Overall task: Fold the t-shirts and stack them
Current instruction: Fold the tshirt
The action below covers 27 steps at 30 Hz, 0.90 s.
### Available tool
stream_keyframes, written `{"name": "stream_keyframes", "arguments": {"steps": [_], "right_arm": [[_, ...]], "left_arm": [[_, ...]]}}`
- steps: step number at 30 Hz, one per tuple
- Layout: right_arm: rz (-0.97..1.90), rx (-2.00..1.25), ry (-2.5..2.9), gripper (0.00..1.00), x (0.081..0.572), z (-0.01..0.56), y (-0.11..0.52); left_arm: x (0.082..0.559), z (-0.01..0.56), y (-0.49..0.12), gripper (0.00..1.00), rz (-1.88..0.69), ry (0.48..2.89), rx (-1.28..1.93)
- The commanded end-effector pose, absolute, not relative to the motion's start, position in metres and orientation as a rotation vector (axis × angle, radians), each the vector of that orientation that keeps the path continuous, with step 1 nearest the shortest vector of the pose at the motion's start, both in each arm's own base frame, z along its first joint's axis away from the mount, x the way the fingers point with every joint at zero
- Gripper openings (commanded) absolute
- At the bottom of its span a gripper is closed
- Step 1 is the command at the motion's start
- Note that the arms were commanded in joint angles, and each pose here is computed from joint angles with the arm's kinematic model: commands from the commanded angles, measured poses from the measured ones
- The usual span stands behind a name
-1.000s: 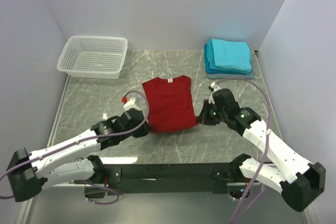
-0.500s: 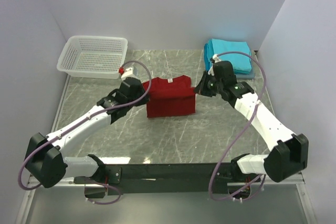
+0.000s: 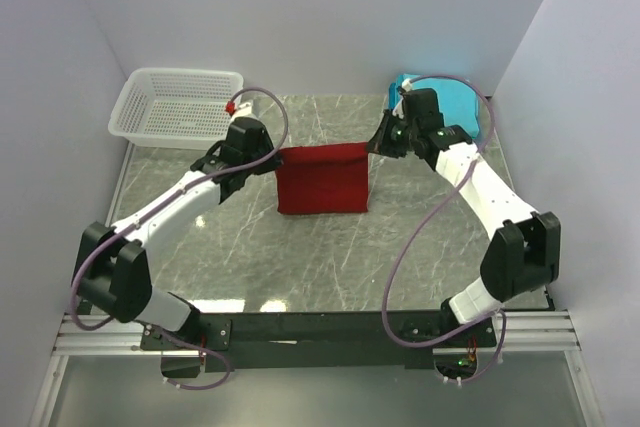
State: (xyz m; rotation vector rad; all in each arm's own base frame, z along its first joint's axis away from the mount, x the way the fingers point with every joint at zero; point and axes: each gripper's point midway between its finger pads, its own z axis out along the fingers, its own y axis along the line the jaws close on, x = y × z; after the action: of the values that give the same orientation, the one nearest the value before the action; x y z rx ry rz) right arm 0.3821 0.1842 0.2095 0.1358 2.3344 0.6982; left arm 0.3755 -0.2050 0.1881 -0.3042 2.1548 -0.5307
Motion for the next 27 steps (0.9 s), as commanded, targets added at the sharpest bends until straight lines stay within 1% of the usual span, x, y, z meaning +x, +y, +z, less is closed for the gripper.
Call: {"name": "stream_keyframes", "arguments": {"steps": [1,8,11,19,23,25,26,27], "right_arm": [[0.691,0.126,2.265,0.0,0.407,0.229,0.179],[0.695,0.167,2.32,0.0,0.441,0.205,0.177],[0.711,0.176,2.339,0.0,0.452,0.194,0.18],[0.703,0.233,2.384,0.0,0.482,0.162,0.176],[0.733,0.259,2.422,0.0,0.499,0.139,0.178],[0.739,0.271,2.441,0.01,0.507,0.126,0.179],[0.739,0.277,2.427,0.01,0.514,0.128,0.179],[0.735,0.29,2.426,0.02,0.519,0.126,0.177]], "left_arm": [[0.402,0.209,-0.201,0.01,-0.538,2.088,-0.277],[0.431,0.189,-0.195,0.0,-0.565,2.127,-0.286],[0.445,0.168,-0.2,0.01,-0.584,2.171,-0.265],[0.476,0.142,-0.205,0.01,-0.65,2.202,-0.252],[0.487,0.122,-0.206,0.04,-0.676,2.241,-0.246],[0.493,0.122,-0.205,0.06,-0.684,2.238,-0.251],[0.495,0.119,-0.204,0.1,-0.682,2.238,-0.267],[0.497,0.118,-0.2,0.17,-0.661,2.23,-0.284]]}}
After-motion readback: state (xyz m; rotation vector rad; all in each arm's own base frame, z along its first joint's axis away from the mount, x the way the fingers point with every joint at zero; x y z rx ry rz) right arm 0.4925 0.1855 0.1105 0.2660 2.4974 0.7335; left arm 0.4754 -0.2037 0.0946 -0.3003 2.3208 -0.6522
